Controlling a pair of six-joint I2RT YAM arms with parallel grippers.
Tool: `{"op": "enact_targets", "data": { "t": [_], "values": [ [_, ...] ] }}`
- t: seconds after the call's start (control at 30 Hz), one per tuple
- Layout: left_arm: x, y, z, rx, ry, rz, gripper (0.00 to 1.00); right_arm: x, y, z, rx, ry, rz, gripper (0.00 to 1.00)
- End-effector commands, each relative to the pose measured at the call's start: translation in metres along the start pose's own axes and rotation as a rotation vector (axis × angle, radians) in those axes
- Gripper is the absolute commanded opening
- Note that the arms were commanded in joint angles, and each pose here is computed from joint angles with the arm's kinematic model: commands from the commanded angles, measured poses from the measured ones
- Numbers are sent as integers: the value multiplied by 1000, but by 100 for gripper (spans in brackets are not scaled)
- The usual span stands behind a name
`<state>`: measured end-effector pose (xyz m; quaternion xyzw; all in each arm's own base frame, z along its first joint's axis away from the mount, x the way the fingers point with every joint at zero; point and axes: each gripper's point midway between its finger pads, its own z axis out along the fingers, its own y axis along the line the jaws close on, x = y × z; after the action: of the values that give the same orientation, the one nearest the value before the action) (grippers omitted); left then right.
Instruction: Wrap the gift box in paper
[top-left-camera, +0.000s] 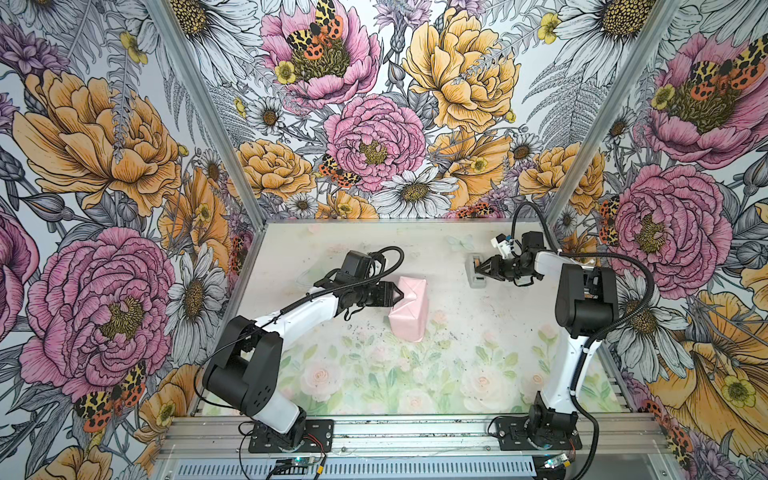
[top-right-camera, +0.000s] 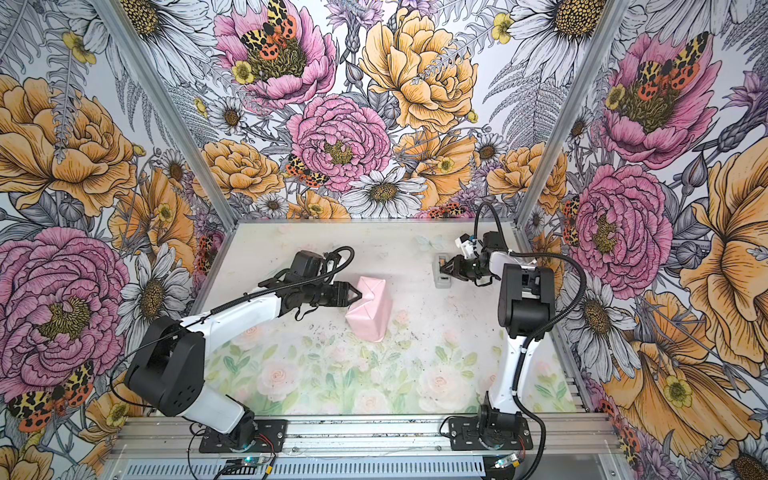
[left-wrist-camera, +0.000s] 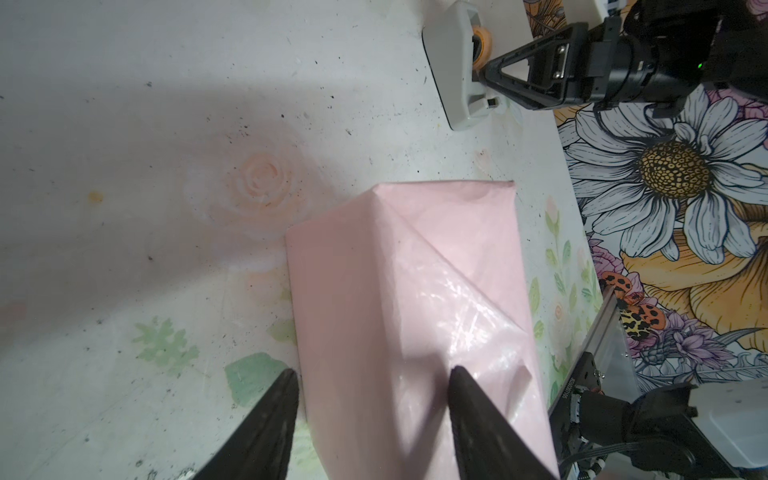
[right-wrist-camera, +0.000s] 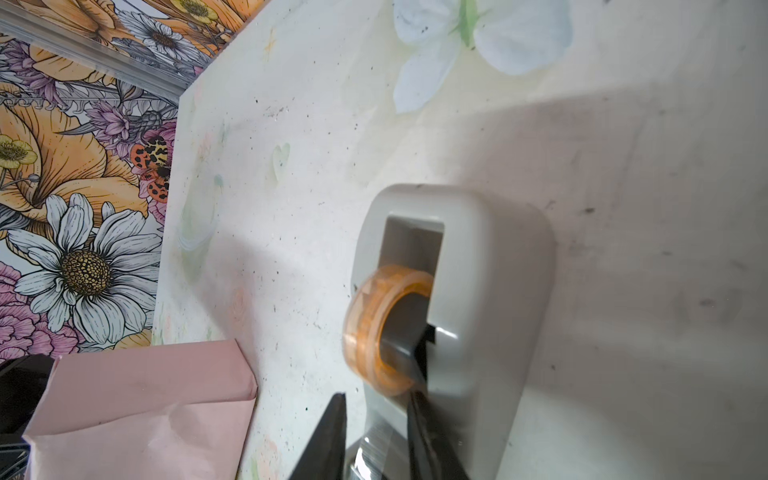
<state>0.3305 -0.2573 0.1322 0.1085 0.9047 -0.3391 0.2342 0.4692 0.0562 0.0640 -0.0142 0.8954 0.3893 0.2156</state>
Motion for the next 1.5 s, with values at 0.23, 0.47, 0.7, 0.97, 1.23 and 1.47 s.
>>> {"op": "enact_targets", "data": {
  "t": [0.23,0.47,0.7,0.97,1.23,1.47],
  "values": [
    [1,-2,-1,-26,-3,32,59,11,-1,4,-64,81,5,25],
    [-2,-6,-1,-21,-6,40,59,17,1,6,-107,124,25,20],
    [-2,-7,0,-20,-6,45,59,14,3,5,-174,113,42,18],
    [-2,-7,0,-20,-7,49,59,12,7,8,-238,105,54,18],
    [-2,-7,1,-21,-4,53,59,11,6,10,-246,105,57,16],
    [-2,-8,2,-22,-5,57,59,9,9,9,-256,100,56,11]
  ]
}}
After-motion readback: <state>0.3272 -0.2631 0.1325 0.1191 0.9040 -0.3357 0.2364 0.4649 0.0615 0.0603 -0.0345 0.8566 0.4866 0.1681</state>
